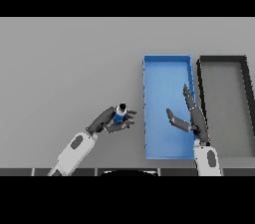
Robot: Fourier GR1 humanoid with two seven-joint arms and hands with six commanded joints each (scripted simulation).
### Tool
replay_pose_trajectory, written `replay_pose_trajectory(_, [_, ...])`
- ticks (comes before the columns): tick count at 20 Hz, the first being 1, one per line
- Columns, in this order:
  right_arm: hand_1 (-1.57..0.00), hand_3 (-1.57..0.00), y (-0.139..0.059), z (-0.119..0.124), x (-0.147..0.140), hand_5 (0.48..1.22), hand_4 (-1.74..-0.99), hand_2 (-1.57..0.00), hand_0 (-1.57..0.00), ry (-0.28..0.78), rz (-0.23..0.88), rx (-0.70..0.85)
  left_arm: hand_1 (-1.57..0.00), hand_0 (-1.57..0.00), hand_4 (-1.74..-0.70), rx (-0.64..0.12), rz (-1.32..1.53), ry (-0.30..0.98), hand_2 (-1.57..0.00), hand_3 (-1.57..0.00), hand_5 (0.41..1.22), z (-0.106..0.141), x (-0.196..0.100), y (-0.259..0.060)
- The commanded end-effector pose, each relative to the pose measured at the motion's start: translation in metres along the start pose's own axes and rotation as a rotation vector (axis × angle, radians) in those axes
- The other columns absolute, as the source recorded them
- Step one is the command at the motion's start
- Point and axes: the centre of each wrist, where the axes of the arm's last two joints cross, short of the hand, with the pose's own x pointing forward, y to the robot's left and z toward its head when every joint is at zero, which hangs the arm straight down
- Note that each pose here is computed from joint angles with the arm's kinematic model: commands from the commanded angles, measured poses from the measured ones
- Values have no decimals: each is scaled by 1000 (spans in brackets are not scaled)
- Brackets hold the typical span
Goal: Pick up the blue pipe and place it into the blue bin.
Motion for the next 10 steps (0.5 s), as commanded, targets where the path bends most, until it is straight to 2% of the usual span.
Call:
replay_pose_trajectory(1, [1, 1, 1, 0, 0, 621, -1245, 1, 1, 6, 3, -3, -1466, -1450, -1690, -3, 3, -38, -1477, -1386, 1179, -1, 5, -2])
replay_pose_trajectory(5, [1, 1, 2, 2, 1, 629, -1239, 1, 1, 7, 9, 1, -1528, -1521, -1714, -36, 3, -174, -1533, -1433, 1204, -8, 35, -3])
replay_pose_trajectory(8, [1, 1, 0, -2, 0, 634, -1219, 1, 1, 14, 22, -11, -1549, -1546, -1721, -74, -6, -198, -1551, -1444, 1212, -15, 58, -5])
replay_pose_trajectory(10, [1, 1, -2, 3, -2, 637, -1216, 1, 1, -6, 21, 0, -1557, -1555, -1723, -97, -9, -191, -1558, -1446, 1215, -19, 68, -7])
